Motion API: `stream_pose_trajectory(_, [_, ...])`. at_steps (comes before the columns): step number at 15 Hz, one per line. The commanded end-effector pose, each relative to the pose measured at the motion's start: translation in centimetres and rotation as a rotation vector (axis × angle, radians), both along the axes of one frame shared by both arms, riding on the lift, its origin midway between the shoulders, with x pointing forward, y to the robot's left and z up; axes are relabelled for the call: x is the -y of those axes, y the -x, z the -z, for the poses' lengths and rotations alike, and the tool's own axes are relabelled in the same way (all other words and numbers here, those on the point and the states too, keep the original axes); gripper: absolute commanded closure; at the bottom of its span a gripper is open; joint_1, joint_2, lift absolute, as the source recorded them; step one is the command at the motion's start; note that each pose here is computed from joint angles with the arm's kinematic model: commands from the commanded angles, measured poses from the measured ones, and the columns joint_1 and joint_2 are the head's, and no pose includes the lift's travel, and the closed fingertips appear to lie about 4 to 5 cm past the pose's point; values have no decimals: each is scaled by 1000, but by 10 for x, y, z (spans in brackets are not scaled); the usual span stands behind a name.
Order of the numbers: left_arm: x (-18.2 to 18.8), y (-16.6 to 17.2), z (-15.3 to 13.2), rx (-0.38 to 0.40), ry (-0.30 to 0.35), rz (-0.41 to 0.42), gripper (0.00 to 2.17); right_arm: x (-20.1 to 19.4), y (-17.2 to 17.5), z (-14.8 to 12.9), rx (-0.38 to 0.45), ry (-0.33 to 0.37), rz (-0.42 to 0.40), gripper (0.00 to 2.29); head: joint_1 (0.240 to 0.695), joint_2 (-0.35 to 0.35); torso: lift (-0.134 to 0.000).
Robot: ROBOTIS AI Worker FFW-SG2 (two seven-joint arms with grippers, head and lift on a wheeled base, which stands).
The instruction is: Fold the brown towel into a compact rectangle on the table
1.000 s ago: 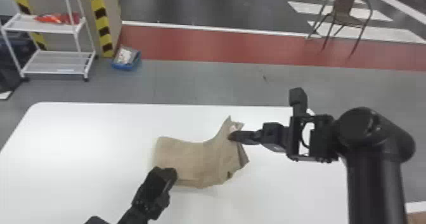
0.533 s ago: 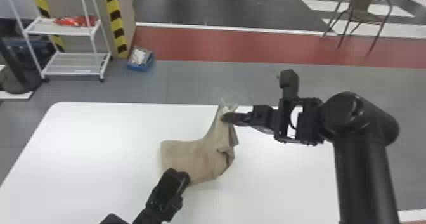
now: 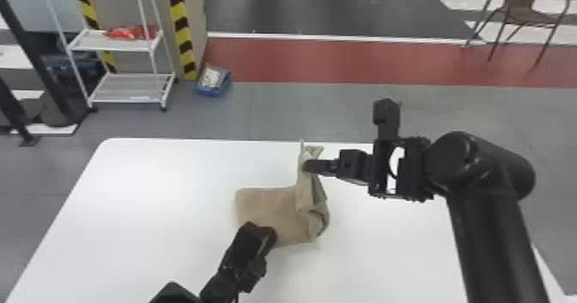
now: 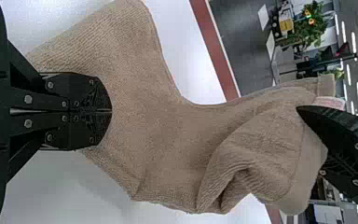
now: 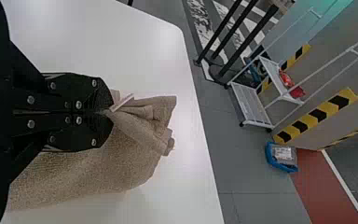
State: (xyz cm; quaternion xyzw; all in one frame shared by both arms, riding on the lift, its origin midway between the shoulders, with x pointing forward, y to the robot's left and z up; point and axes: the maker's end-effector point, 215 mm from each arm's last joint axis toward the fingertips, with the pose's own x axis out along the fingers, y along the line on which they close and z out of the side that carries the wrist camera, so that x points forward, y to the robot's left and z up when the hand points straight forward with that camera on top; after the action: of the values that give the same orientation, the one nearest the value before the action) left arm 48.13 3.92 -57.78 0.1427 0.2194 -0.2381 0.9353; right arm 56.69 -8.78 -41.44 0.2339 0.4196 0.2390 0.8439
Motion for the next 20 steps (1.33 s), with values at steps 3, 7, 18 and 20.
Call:
stream_pose_trajectory(3, [0,-3,-3,6,5,1,1619,-17,1,6,12,13,-27,1234,695,-43,0])
stream_pose_trajectory(7, [2,-1,2,4,-10,4,1619,-29,1,14,20,17,-43,1234,695,-32,0])
stream_pose_trajectory(18, [7,0,3,-1,-9,13,1619,-47,10,46,-7,16,-61,1234,695,-12,0])
stream_pose_trajectory(20, [10,-2,1,4,-8,18,1622,-48,8,53,-4,30,-60,1234,695,-11,0])
